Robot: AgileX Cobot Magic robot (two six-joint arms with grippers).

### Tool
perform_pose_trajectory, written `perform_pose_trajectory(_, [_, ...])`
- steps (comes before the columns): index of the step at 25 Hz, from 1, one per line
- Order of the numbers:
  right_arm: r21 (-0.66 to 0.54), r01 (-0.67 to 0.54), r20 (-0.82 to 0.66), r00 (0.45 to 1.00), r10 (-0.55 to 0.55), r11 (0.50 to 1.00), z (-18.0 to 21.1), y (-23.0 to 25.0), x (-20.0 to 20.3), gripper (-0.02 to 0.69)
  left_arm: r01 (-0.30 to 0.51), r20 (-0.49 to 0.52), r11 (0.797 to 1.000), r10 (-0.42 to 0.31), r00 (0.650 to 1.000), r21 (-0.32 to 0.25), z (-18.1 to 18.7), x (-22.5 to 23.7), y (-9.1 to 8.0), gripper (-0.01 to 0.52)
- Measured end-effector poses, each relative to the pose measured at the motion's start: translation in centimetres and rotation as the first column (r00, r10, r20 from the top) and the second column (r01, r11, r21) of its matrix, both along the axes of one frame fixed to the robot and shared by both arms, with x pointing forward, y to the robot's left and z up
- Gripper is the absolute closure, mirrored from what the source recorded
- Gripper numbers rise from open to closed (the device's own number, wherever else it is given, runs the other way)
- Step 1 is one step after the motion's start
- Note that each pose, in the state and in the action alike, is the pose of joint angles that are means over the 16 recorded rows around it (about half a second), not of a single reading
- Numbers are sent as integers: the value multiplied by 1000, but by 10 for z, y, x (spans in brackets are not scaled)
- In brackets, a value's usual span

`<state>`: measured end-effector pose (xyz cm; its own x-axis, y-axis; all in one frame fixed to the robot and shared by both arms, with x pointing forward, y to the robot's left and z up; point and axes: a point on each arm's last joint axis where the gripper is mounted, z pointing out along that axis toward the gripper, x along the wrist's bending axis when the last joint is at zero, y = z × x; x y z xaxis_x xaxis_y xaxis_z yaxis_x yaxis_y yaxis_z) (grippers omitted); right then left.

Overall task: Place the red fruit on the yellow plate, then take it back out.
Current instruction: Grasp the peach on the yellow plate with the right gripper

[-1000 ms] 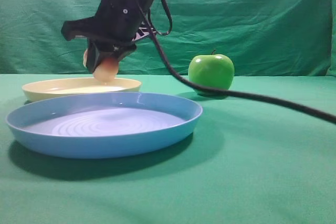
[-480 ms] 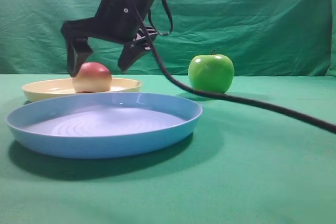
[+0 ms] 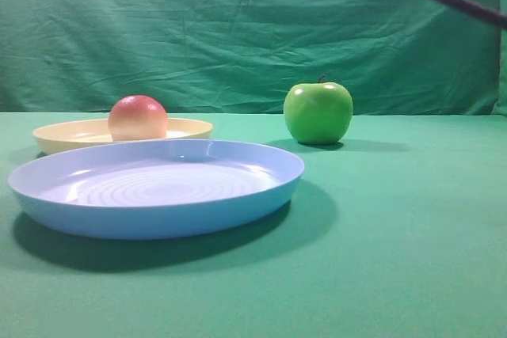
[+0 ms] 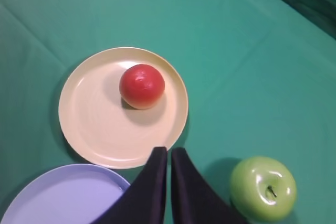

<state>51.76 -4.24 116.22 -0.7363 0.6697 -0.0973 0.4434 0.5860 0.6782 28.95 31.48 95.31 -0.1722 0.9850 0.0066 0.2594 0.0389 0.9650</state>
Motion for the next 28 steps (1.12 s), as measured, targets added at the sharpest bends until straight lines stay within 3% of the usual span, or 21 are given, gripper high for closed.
perform_pose_trajectory(5, [75, 28, 36, 999, -30, 997, 9, -36, -39, 665, 0, 0, 1000, 0, 1000, 0, 0, 0, 0, 514])
perform_pose_trajectory(17, [262, 14, 149, 987, -55, 965, -10, -124, -138, 665, 0, 0, 1000, 0, 1000, 0, 0, 0, 0, 514])
perform_pose_trajectory(28, [336, 31, 266, 956, -126, 942, -1, -183, -193, 665, 0, 0, 1000, 0, 1000, 0, 0, 0, 0, 514])
